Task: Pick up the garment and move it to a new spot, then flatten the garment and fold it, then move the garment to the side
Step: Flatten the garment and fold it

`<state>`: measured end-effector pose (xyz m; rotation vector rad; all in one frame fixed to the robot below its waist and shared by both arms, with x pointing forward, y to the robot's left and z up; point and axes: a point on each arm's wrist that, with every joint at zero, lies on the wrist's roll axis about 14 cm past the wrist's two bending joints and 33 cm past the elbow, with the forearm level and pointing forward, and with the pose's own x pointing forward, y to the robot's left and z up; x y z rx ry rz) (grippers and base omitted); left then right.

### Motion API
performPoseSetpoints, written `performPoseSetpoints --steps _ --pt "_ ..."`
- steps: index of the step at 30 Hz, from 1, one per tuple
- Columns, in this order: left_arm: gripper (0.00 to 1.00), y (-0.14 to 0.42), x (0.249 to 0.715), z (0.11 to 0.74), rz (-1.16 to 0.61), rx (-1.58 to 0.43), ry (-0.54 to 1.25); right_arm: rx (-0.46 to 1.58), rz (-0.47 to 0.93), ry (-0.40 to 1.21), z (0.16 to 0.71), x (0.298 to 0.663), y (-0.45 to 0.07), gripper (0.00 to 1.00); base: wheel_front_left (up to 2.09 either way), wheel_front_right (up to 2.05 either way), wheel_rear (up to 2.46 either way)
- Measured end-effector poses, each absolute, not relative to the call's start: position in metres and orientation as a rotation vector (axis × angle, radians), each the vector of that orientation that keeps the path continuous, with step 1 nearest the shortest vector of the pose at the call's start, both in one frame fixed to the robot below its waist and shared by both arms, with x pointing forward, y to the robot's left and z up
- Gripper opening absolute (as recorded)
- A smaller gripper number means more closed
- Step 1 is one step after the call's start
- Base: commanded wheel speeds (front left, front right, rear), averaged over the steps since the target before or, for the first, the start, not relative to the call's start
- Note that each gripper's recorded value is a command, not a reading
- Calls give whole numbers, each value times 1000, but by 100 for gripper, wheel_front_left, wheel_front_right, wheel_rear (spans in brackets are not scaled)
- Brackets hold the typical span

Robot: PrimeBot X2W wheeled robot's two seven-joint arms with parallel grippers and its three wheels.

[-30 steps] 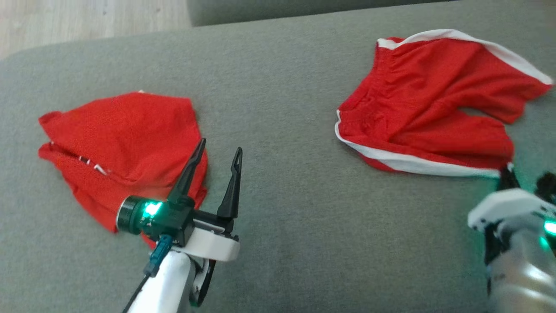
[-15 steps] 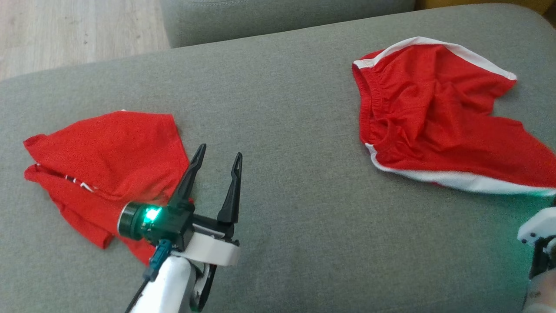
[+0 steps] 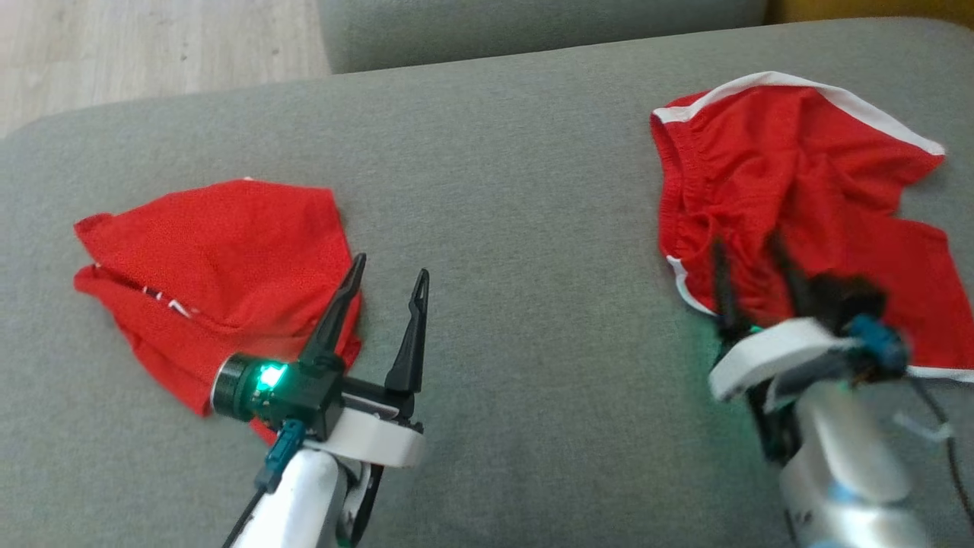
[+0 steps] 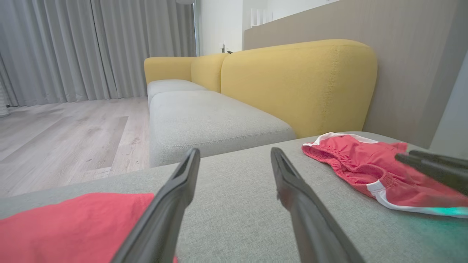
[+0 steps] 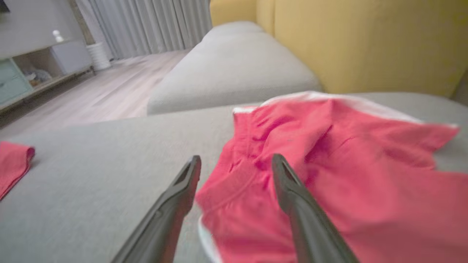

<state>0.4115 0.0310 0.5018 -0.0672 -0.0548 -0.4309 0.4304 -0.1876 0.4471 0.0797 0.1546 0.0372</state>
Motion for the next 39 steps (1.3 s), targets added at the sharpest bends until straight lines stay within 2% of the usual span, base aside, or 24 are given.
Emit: performPoseSetpoints --steps 3,7,29,30,31,39 --pt "100 36 411 499 -416 -68 -48 73 119 257 421 416 -160 100 0 0 0" --pt "100 43 411 495 -397 -66 -35 42 157 330 405 413 -149 100 0 0 0" --pt "100 51 421 479 -373 -65 3 -16 202 467 369 436 -139 100 0 0 0" --pt "100 50 423 480 -374 -64 0 -8 203 468 369 437 -138 75 0 0 0" --pt "100 50 424 481 -375 -63 -5 -5 206 465 370 439 -136 0 0 0 0" --pt "100 50 423 486 -374 -59 -16 25 280 414 378 439 -112 0 0 0 0"
